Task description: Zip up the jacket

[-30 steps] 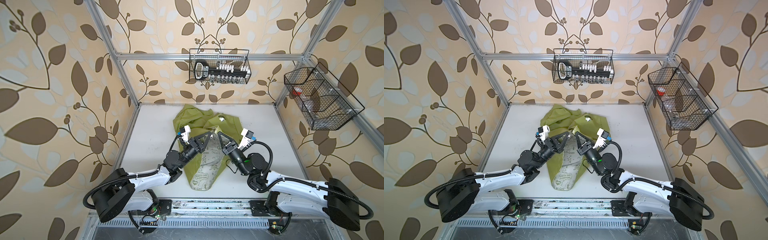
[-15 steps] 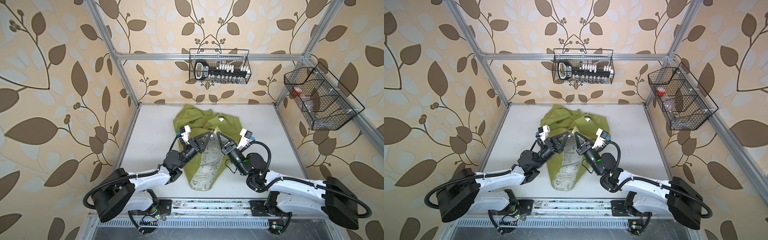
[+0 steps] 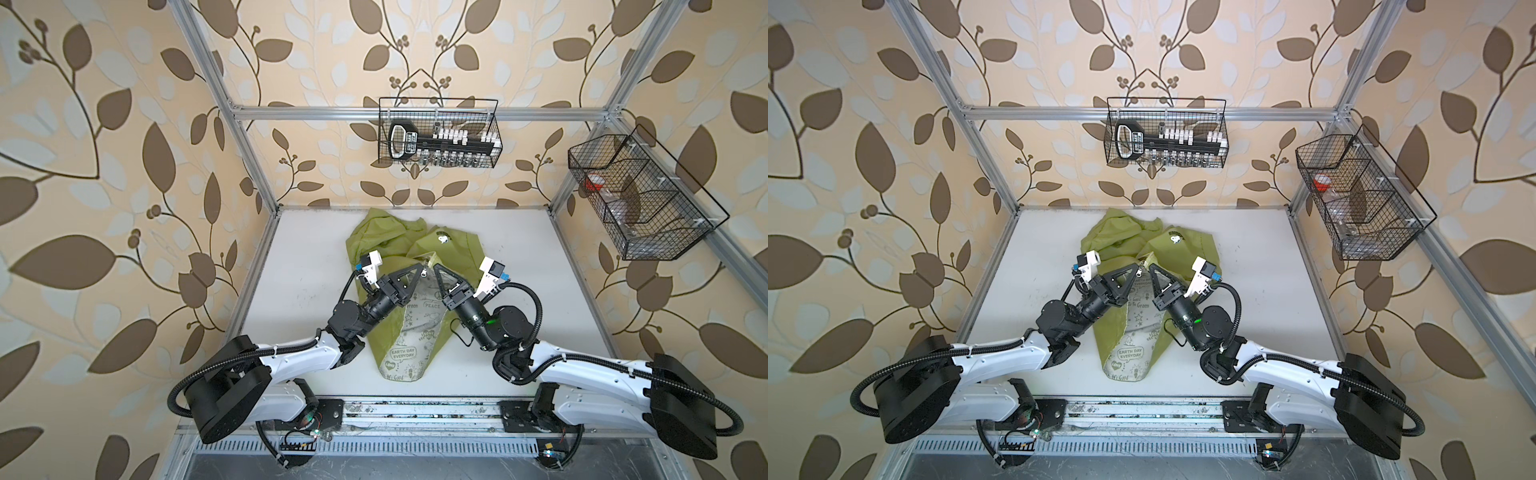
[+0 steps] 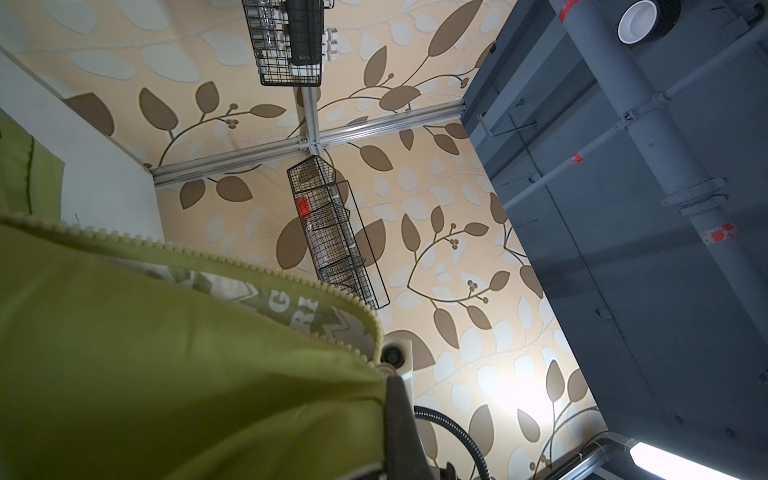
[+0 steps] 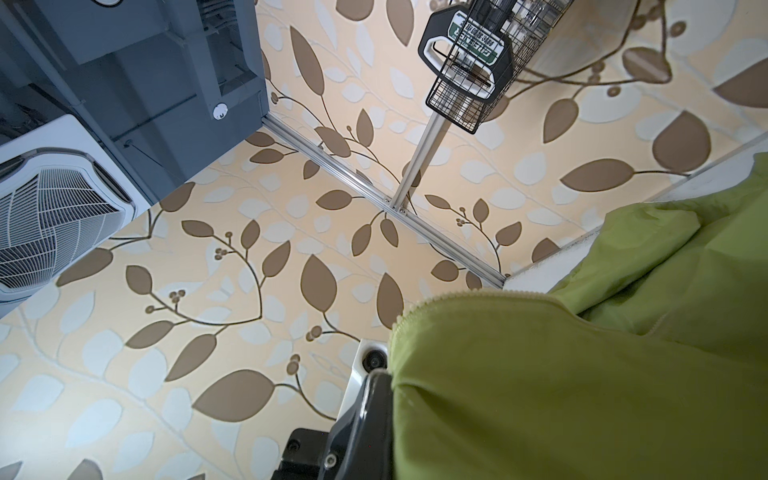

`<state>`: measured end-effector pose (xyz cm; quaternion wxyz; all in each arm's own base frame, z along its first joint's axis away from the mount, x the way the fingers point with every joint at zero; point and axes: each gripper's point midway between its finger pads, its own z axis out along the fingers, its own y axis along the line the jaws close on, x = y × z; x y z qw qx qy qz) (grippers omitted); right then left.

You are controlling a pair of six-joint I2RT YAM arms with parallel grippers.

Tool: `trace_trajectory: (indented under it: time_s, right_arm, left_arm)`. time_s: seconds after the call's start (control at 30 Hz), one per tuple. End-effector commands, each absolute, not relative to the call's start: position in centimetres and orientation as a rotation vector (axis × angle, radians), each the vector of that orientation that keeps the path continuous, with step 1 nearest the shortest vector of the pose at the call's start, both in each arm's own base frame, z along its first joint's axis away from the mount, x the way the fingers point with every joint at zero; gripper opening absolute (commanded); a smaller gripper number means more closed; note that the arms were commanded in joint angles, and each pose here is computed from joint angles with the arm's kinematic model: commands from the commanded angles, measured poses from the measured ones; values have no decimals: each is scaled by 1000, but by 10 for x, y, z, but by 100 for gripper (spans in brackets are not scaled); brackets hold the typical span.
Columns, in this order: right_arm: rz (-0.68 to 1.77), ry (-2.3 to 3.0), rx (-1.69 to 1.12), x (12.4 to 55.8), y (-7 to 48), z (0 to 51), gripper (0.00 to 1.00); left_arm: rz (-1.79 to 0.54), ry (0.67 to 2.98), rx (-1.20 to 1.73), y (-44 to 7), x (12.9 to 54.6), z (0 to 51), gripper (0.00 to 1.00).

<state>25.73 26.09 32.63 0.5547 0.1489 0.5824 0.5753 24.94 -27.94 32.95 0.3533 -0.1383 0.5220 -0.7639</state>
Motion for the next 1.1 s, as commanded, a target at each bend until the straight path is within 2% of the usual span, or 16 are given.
trace_trajectory:
  time_s: [0.0,1.07]
  right_arm:
    - [1415,1342,337,251,264,335,0]
    - [1431,1353,363,251,262,328,0]
  left_arm:
    - [-2039,1225,-290,-274,241,363,0]
    - [-2045,1209,-282,-273,240,368,0]
